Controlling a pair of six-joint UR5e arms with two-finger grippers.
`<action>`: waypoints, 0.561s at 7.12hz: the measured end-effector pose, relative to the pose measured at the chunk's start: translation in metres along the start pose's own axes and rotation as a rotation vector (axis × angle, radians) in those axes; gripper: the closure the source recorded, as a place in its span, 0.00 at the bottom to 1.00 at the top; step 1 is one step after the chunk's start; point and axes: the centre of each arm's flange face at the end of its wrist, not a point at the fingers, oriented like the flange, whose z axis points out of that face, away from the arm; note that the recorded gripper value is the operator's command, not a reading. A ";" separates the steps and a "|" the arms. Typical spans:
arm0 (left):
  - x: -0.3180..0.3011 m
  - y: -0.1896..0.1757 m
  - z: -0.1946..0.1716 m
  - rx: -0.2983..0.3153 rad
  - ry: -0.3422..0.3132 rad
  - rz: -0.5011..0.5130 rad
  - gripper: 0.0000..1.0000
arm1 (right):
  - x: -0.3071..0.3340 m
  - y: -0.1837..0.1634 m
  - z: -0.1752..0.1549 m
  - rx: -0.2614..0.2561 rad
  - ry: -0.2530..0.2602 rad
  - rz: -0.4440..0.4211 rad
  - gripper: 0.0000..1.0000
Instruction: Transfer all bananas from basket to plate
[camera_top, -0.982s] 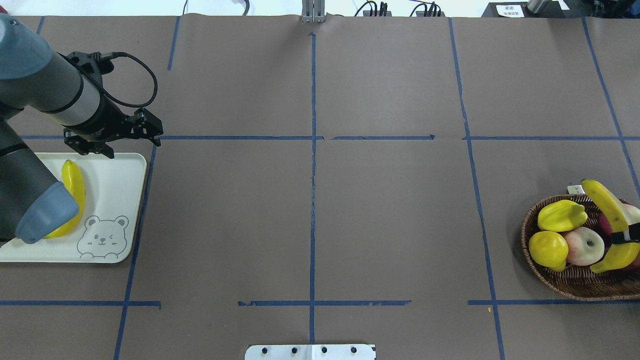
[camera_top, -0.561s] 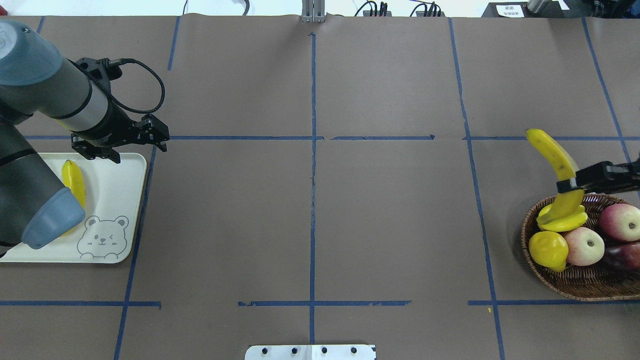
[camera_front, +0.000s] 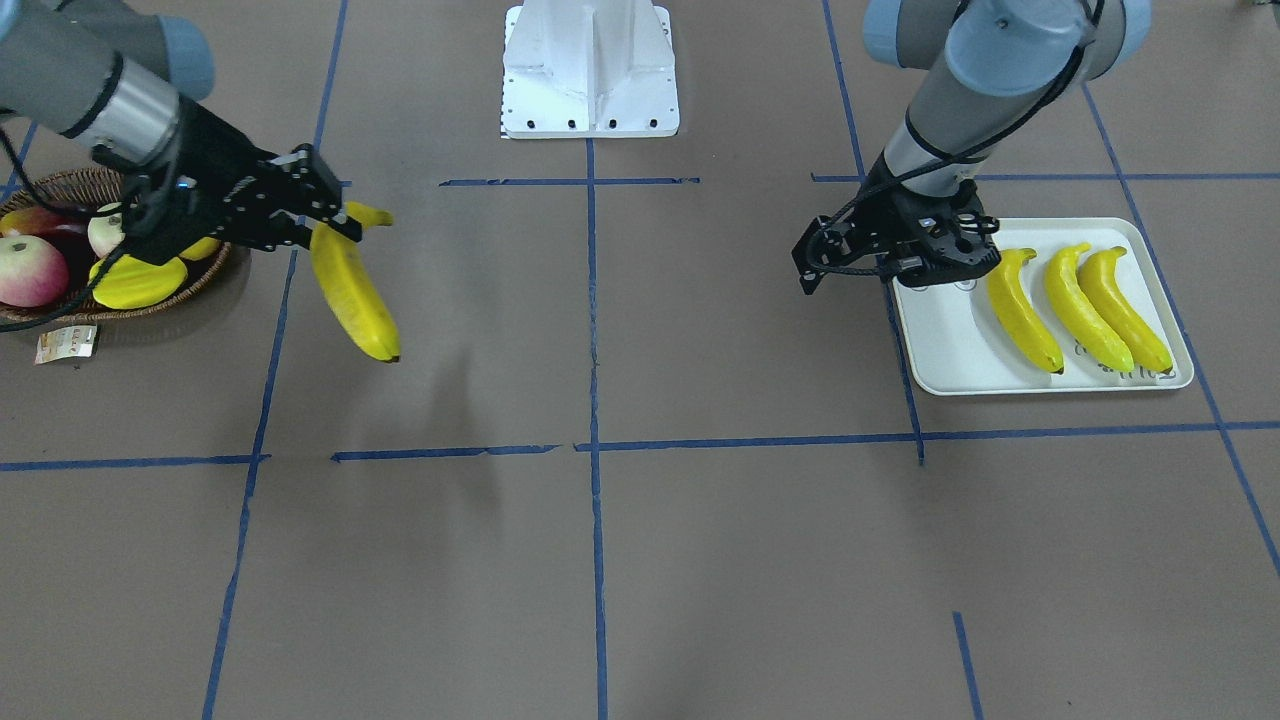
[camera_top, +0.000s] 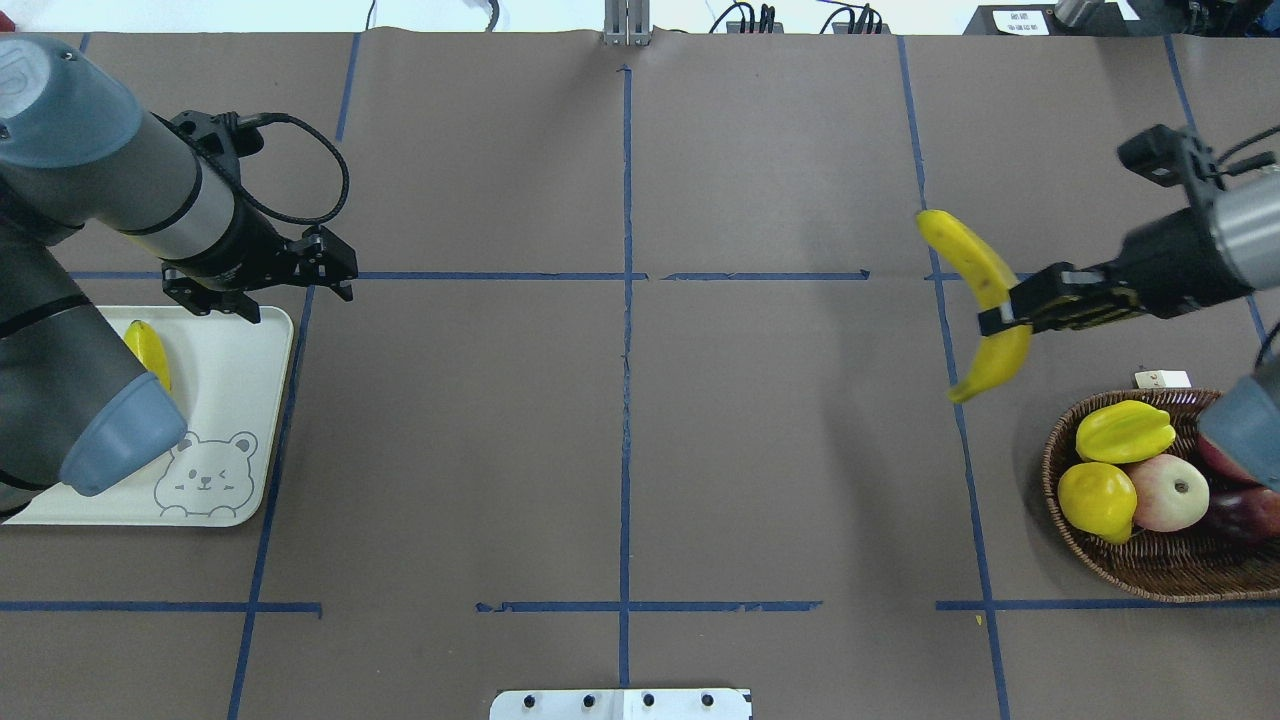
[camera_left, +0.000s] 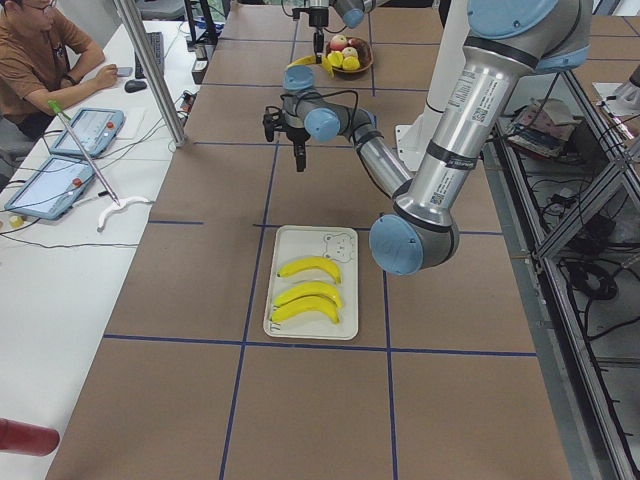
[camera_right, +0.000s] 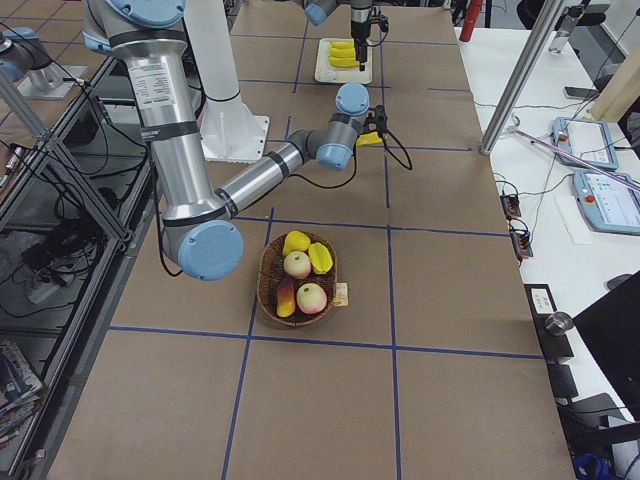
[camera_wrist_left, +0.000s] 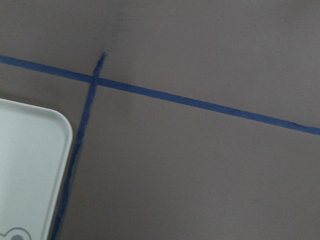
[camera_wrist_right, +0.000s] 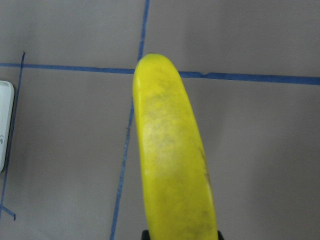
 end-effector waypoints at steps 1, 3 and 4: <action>0.014 -0.002 0.001 0.019 0.066 0.021 0.00 | -0.044 -0.002 0.033 0.010 0.020 -0.004 0.98; 0.031 -0.011 0.009 0.059 0.239 -0.003 0.01 | -0.111 0.016 0.083 0.048 0.028 0.010 0.98; 0.039 -0.012 0.015 0.061 0.315 -0.030 0.01 | -0.129 0.026 0.097 0.064 0.026 0.009 0.98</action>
